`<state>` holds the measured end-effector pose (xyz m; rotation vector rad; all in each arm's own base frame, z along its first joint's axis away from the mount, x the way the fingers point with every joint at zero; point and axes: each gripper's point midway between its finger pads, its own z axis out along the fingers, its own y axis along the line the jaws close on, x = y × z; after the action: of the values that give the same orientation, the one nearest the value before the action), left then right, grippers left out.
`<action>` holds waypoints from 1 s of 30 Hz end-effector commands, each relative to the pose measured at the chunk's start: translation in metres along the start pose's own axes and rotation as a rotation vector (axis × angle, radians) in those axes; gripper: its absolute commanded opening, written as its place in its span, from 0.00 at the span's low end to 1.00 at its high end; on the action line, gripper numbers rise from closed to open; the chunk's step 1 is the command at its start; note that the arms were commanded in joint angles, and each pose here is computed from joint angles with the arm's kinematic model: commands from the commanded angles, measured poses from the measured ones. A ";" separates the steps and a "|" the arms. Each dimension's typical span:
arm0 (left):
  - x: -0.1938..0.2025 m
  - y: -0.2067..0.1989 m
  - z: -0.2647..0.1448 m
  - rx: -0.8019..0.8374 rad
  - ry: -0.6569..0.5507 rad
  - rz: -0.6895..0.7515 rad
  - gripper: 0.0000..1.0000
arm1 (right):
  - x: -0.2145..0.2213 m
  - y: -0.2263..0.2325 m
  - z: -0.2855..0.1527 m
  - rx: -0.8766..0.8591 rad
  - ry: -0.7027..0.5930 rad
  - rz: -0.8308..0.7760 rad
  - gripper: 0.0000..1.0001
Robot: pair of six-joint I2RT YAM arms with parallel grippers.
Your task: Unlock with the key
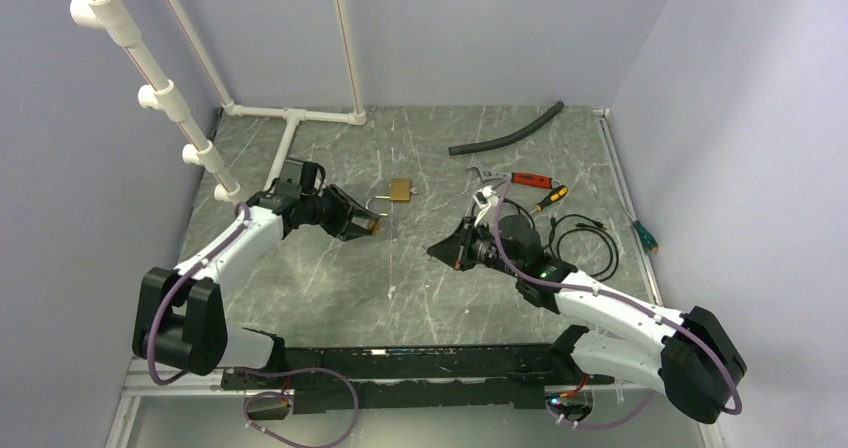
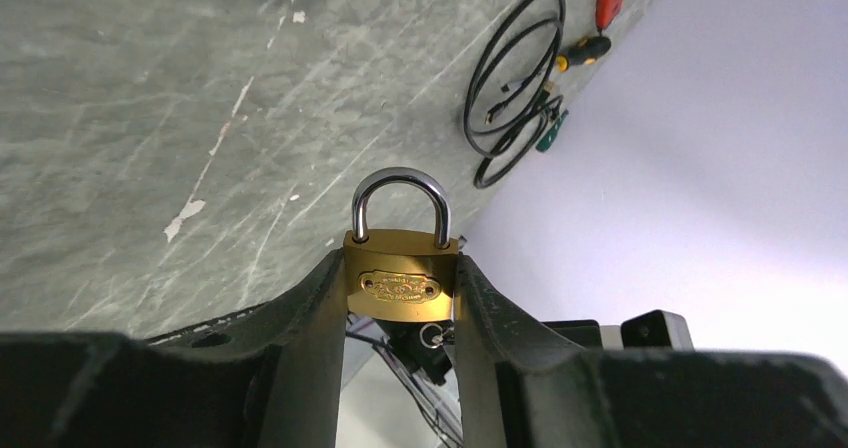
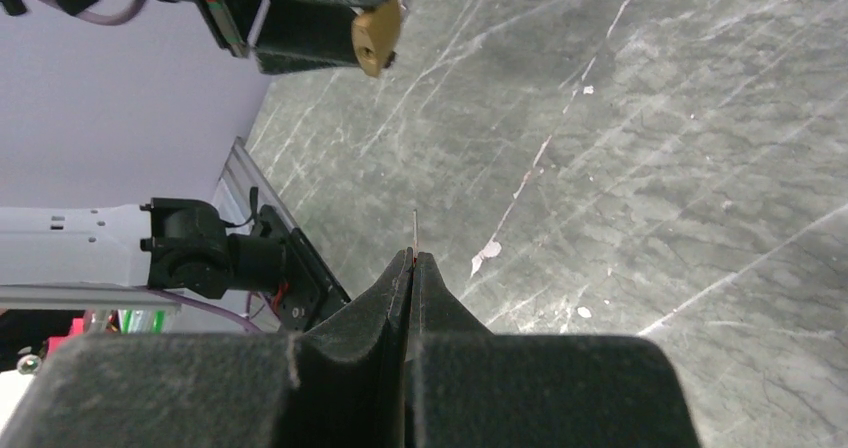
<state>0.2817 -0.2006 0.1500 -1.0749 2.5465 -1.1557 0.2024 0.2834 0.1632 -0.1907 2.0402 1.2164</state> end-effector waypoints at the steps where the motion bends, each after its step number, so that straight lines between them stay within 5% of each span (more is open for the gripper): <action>1: 0.022 -0.018 0.006 0.095 0.125 -0.008 0.00 | -0.027 0.031 0.005 -0.075 -0.061 -0.024 0.00; 30: 0.040 -0.010 0.016 0.124 0.142 0.038 0.00 | -0.009 0.047 0.047 -0.043 0.021 -0.026 0.00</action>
<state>0.2628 -0.2354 0.1362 -1.0308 2.5971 -1.3351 0.2009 0.3334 0.1646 -0.2736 2.0932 1.2203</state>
